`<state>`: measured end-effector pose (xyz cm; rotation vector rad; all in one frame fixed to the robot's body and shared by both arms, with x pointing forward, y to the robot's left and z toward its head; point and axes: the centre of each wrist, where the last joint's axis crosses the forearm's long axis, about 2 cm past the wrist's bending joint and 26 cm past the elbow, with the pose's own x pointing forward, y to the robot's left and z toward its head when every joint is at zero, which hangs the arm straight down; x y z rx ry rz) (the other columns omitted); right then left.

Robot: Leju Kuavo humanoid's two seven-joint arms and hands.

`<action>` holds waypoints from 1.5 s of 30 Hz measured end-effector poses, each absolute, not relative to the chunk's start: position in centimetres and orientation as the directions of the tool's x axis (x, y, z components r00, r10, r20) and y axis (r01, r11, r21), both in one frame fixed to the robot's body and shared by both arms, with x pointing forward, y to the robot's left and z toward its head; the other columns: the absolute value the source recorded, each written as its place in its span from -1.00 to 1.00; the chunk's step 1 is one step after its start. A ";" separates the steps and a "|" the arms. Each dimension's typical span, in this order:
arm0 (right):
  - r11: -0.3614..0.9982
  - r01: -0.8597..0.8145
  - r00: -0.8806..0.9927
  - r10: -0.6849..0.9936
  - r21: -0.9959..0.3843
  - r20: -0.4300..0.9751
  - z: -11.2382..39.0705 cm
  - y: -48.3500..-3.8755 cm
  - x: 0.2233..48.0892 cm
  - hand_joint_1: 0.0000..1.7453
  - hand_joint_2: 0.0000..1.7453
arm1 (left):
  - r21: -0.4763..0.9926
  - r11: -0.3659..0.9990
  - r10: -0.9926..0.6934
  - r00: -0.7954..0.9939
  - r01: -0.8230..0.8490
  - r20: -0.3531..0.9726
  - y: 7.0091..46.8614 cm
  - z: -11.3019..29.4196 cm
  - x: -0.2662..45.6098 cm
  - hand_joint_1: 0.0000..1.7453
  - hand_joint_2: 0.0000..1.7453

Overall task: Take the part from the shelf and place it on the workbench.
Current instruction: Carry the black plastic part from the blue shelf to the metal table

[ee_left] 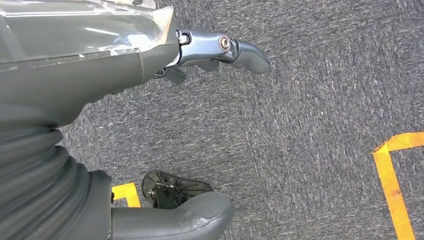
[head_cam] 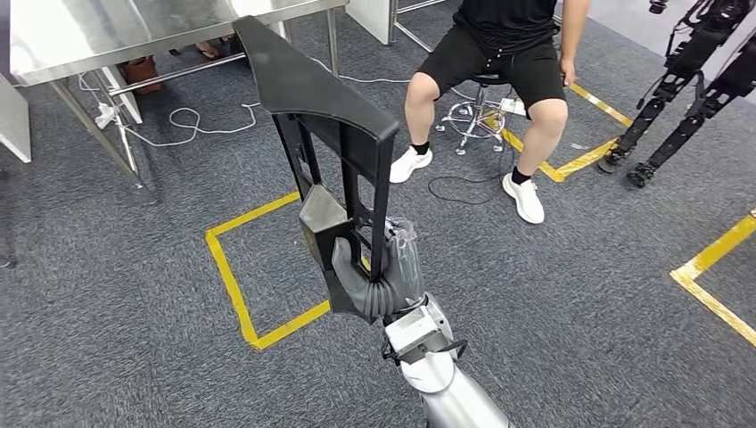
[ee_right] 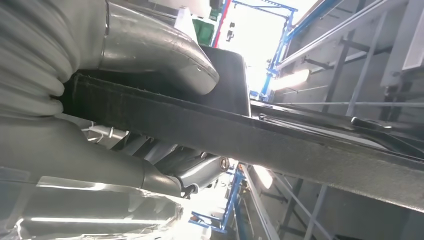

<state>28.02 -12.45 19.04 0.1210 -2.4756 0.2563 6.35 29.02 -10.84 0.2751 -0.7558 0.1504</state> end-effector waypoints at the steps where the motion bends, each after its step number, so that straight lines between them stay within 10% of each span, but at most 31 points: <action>1: 0.977 -0.147 -0.792 -0.024 -0.153 0.610 19.0 -12.4 28.0 1.00 1.00 | 0.192 0.954 0.034 0.719 -0.230 0.694 29.0 -10.8 6.4 -1.00 1.00; 45: 0.979 -0.130 -0.779 -0.003 -0.156 0.626 18.9 -12.4 27.9 1.00 1.00 | 0.211 0.956 0.006 0.736 -0.203 0.677 28.8 -10.8 6.6 -1.00 1.00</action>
